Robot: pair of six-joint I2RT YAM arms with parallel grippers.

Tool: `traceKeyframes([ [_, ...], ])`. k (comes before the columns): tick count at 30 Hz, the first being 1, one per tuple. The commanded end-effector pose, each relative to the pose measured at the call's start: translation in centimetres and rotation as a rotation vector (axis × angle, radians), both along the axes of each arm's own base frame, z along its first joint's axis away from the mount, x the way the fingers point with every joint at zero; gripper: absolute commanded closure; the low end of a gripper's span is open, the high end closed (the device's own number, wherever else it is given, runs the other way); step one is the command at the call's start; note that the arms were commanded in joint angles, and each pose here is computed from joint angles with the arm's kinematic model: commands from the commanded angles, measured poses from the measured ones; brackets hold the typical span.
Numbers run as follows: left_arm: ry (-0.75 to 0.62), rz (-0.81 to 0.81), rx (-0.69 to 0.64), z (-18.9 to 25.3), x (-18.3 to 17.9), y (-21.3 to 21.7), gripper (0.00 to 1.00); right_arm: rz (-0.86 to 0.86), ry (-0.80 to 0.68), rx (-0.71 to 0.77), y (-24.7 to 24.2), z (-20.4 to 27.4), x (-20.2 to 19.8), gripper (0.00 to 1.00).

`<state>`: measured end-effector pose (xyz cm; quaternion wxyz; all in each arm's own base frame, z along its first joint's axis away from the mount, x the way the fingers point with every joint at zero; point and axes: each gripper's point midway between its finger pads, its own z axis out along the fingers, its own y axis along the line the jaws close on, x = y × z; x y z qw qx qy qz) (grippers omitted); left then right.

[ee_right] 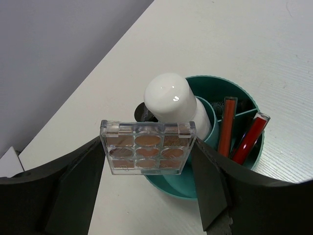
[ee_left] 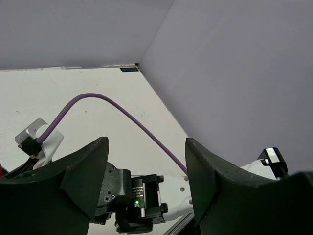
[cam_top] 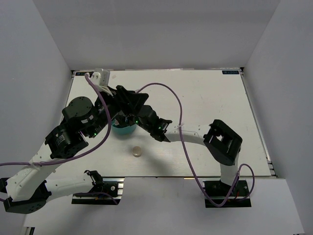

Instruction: Organize the makeup

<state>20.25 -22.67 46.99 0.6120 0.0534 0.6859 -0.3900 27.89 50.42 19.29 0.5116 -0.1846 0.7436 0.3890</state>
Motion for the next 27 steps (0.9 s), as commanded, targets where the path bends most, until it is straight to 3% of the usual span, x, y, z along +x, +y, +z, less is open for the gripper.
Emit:
traceKeyframes([
  [1, -0.001, 0.007, -0.005, 0.0, -0.1, 0.5, 0.26, -0.011, -0.032, 0.092, 0.8, 1.5, 0.0, 1.00],
  [19, 0.006, 0.015, -0.006, -0.3, -0.2, 0.7, 0.26, -0.045, 0.040, 0.096, 0.3, -1.5, 0.0, 0.99],
  [27, 0.007, 0.018, -0.005, -0.3, -0.1, 0.7, 0.26, -0.044, 0.046, 0.091, 0.2, -2.1, 0.0, 0.82],
])
